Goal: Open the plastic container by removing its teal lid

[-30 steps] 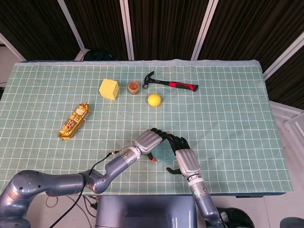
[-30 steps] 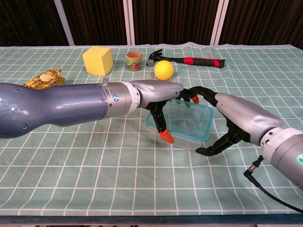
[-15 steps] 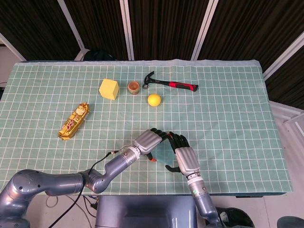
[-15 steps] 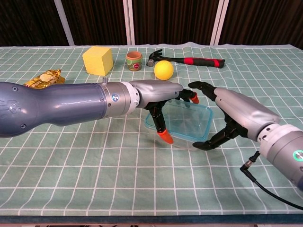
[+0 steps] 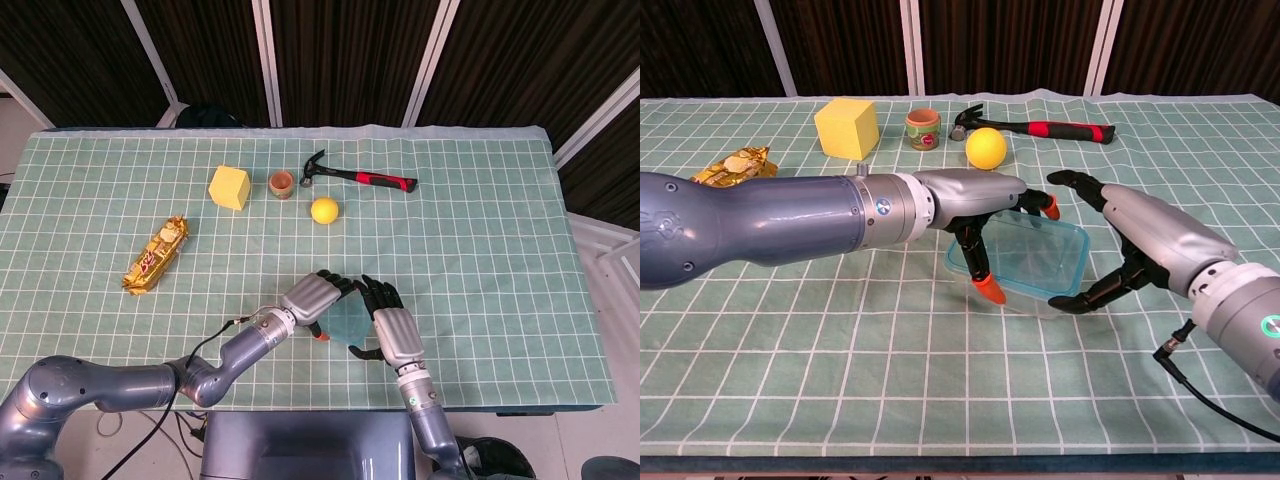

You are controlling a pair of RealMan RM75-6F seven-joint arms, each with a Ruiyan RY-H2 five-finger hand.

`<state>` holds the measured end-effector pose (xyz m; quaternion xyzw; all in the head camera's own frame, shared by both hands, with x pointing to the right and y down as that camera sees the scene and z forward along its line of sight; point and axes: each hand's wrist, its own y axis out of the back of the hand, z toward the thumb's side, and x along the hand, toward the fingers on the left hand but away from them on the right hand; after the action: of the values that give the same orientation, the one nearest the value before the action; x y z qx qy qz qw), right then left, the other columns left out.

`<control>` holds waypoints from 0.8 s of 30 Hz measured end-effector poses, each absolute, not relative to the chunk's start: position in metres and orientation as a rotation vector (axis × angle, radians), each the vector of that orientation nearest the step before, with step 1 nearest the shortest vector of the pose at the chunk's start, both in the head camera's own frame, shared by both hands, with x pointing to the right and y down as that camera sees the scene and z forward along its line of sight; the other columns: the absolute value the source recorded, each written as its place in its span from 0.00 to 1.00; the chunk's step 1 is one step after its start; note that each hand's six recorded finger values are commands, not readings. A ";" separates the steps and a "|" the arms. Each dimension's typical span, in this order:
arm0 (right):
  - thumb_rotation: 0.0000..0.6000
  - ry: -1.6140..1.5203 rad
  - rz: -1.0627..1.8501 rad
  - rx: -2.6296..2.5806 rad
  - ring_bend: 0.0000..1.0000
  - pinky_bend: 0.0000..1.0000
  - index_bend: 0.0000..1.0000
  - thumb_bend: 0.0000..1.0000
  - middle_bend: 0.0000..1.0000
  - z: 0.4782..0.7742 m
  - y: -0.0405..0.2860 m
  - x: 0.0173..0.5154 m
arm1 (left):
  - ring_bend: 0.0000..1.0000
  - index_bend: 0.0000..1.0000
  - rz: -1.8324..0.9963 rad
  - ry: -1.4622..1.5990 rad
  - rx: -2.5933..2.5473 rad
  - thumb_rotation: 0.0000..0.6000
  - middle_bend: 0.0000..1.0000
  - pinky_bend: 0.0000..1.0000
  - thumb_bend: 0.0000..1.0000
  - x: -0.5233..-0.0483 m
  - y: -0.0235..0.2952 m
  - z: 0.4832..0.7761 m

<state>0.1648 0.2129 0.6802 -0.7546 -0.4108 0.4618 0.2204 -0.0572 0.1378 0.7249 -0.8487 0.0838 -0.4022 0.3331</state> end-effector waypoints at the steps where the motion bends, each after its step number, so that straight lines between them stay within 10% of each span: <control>1: 1.00 -1.137 1.277 -2.088 0.00 0.00 0.00 0.24 0.00 0.680 0.213 0.164 | 0.27 0.16 -1.051 0.221 -2.217 1.00 0.26 0.42 0.11 -0.057 0.138 0.725; 24: 1.00 -1.152 1.314 -2.073 0.00 0.00 0.00 0.24 0.00 0.681 0.213 0.171 | 0.27 0.16 -1.056 0.223 -2.215 1.00 0.26 0.42 0.11 -0.059 0.138 0.725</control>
<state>0.1708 0.2133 0.6808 -0.7469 -0.4152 0.4735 0.2135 -0.0589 0.1379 0.7251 -0.8478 0.0855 -0.4043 0.3324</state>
